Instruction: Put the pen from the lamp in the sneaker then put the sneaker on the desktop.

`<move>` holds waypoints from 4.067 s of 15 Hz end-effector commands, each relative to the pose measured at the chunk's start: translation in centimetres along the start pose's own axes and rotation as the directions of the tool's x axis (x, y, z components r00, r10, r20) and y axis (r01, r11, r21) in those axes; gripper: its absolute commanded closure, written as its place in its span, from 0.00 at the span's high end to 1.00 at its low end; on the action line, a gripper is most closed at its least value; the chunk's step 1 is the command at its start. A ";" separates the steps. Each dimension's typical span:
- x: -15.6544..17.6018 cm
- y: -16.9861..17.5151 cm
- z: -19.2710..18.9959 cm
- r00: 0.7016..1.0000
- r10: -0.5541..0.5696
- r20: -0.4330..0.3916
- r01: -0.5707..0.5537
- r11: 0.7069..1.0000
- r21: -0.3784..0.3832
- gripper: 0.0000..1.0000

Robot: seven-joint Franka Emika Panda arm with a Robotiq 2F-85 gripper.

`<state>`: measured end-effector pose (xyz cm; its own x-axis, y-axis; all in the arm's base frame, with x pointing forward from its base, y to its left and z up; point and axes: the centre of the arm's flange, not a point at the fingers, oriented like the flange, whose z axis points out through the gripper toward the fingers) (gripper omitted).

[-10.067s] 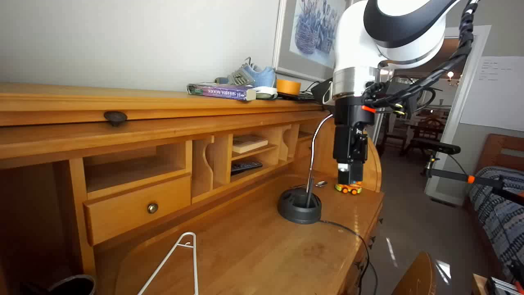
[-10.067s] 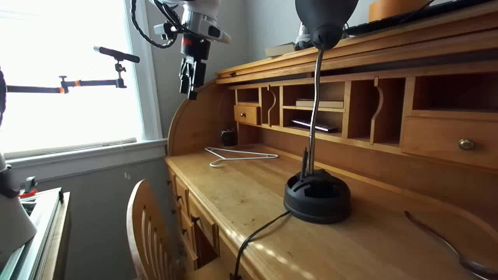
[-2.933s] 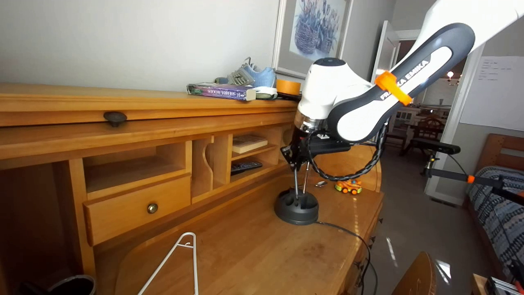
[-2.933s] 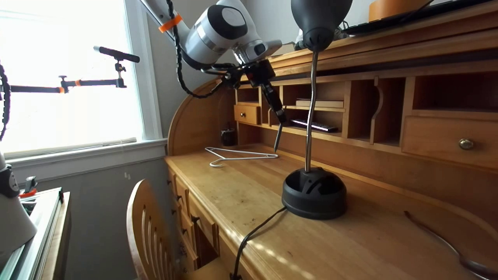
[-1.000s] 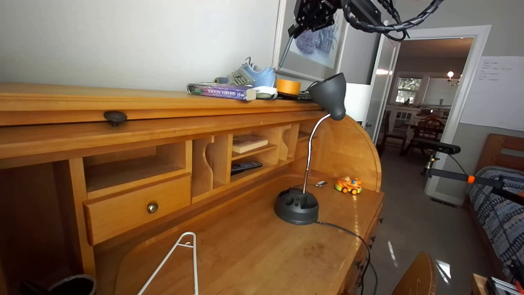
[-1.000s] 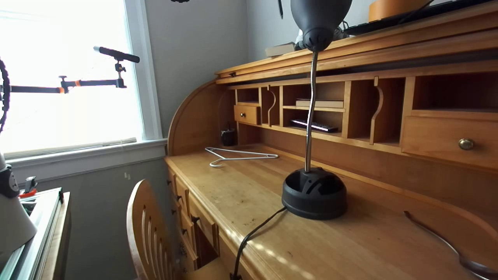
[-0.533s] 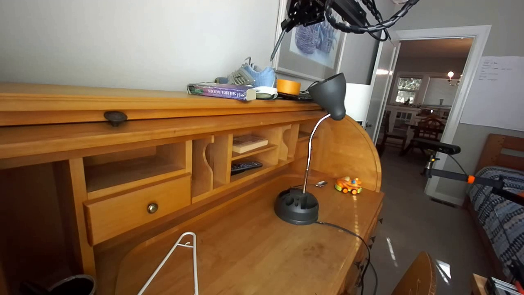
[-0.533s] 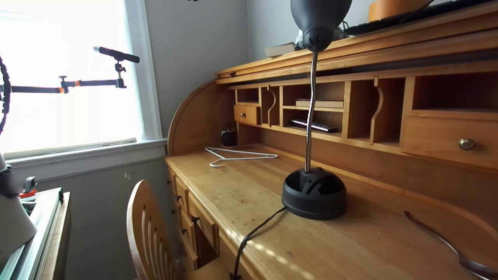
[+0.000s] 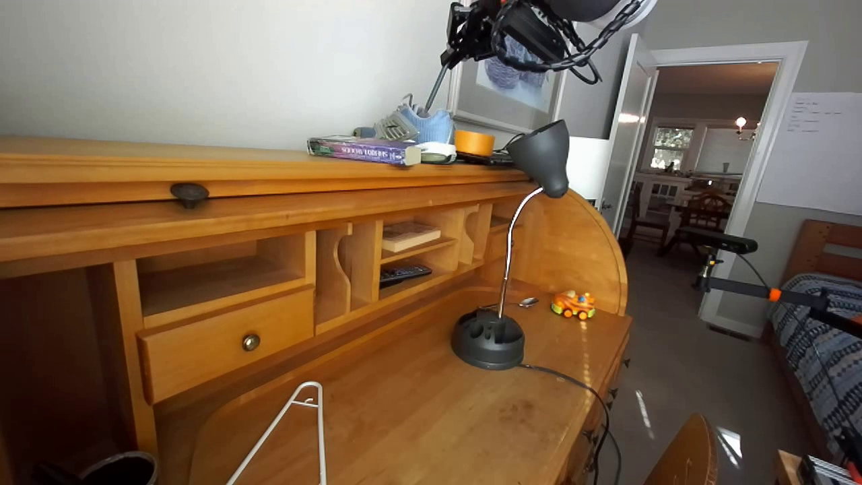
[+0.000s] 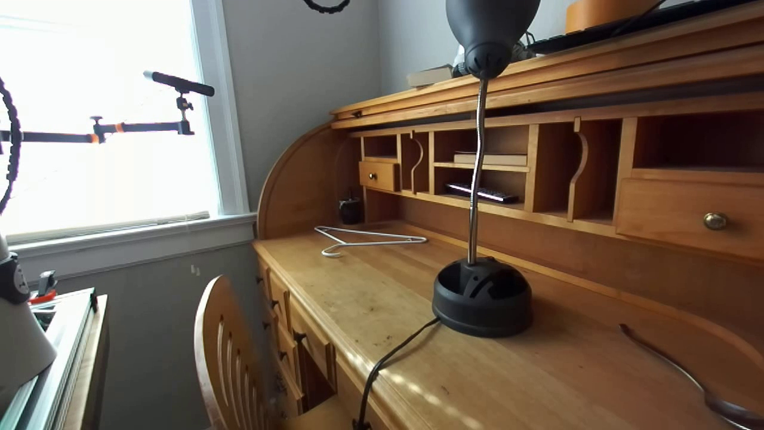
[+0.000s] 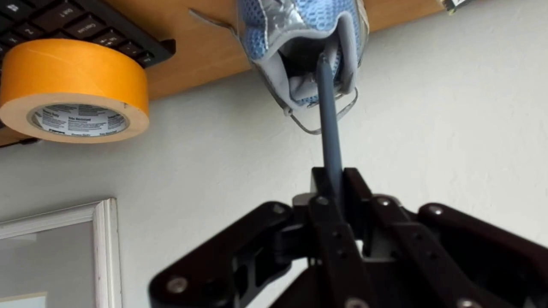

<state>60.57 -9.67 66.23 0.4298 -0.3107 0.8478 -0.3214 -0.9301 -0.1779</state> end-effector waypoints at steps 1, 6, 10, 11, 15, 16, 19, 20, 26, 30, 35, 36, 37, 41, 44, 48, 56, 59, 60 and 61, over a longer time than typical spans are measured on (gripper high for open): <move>1.3 -0.3 3.1 1.000 0.020 0.016 -0.020 1.000 0.015 0.03; 0.5 -0.1 6.1 0.999 0.011 0.039 -0.011 1.000 -0.013 0.03; -0.5 0.2 7.4 0.998 0.008 0.066 -0.006 1.000 -0.023 0.37; -0.7 0.3 7.5 0.997 0.011 0.070 -0.009 1.000 -0.024 0.38; -1.7 0.4 6.1 0.997 0.023 0.073 -0.021 1.000 -0.016 0.67; -1.9 0.4 5.6 0.997 0.024 0.073 -0.023 1.000 -0.013 0.76; -2.0 0.6 4.6 0.996 0.027 0.080 -0.025 0.999 -0.021 0.98; -2.0 0.8 4.5 0.996 0.031 0.089 -0.029 0.999 -0.026 1.00; -5.5 1.7 3.9 0.990 0.003 0.144 0.003 0.999 -0.043 1.00; -8.2 2.1 4.7 0.991 -0.047 0.125 0.050 0.998 -0.027 1.00; -10.4 2.2 6.4 0.991 -0.128 0.040 0.127 0.992 0.018 1.00; -10.6 2.2 6.9 0.990 -0.137 0.021 0.137 0.990 0.025 1.00; -10.8 2.2 7.1 0.990 -0.144 -0.002 0.144 0.989 0.031 1.00; -11.0 2.4 8.5 0.982 -0.172 -0.077 0.175 0.984 0.030 1.00; -11.0 3.0 9.4 0.979 -0.181 -0.096 0.183 0.983 0.017 0.99; -11.2 2.9 9.7 0.981 -0.175 -0.079 0.177 0.984 0.027 0.60; -11.6 2.1 6.9 0.985 -0.153 -0.084 0.159 0.985 0.073 0.49; -12.2 1.2 4.9 0.986 -0.132 -0.101 0.143 0.984 0.109 0.45; -12.5 0.9 4.3 0.985 -0.130 -0.112 0.143 0.983 0.118 0.45; -12.8 0.6 3.7 0.986 -0.125 -0.114 0.139 0.982 0.124 0.45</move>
<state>60.90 -8.01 52.87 0.3917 -0.1561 0.9068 -0.1753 -0.9801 -0.0929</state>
